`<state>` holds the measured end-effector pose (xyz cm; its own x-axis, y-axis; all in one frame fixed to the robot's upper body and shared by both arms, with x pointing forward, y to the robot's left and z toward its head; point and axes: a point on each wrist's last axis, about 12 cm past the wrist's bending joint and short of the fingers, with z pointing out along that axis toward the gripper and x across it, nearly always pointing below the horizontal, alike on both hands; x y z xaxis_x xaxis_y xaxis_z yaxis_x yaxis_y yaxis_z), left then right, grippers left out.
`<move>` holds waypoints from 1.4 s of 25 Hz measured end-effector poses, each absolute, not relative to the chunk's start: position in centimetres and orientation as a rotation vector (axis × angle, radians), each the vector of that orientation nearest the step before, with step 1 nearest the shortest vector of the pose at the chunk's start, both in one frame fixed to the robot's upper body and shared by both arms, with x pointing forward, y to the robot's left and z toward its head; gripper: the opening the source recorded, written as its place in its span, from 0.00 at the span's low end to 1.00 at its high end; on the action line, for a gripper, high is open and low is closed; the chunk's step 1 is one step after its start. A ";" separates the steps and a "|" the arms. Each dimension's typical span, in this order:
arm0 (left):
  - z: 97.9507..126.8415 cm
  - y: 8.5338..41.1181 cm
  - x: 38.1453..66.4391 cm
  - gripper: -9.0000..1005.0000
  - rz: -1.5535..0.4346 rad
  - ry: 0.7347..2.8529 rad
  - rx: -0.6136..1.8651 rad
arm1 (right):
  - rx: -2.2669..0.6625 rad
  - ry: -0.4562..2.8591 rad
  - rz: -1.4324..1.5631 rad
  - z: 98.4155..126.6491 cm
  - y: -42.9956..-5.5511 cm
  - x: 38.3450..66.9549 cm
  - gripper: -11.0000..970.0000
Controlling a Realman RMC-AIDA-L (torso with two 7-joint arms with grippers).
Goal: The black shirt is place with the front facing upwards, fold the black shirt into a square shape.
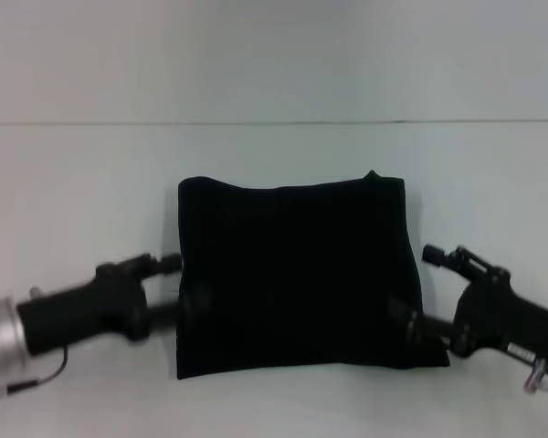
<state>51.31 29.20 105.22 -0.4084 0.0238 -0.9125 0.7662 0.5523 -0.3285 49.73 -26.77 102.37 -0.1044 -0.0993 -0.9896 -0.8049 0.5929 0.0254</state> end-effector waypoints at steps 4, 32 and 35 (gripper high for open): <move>103.9 29.3 48.0 0.70 -0.854 1.676 0.818 | -0.778 1.629 0.653 100.7 -27.2 47.9 0.97; 102.3 29.5 46.6 0.94 -0.838 1.737 0.771 | -0.745 1.675 0.625 99.6 -27.5 46.8 0.97; 102.3 29.4 46.7 0.94 -0.840 1.734 0.772 | -0.741 1.672 0.625 99.6 -27.5 46.8 0.97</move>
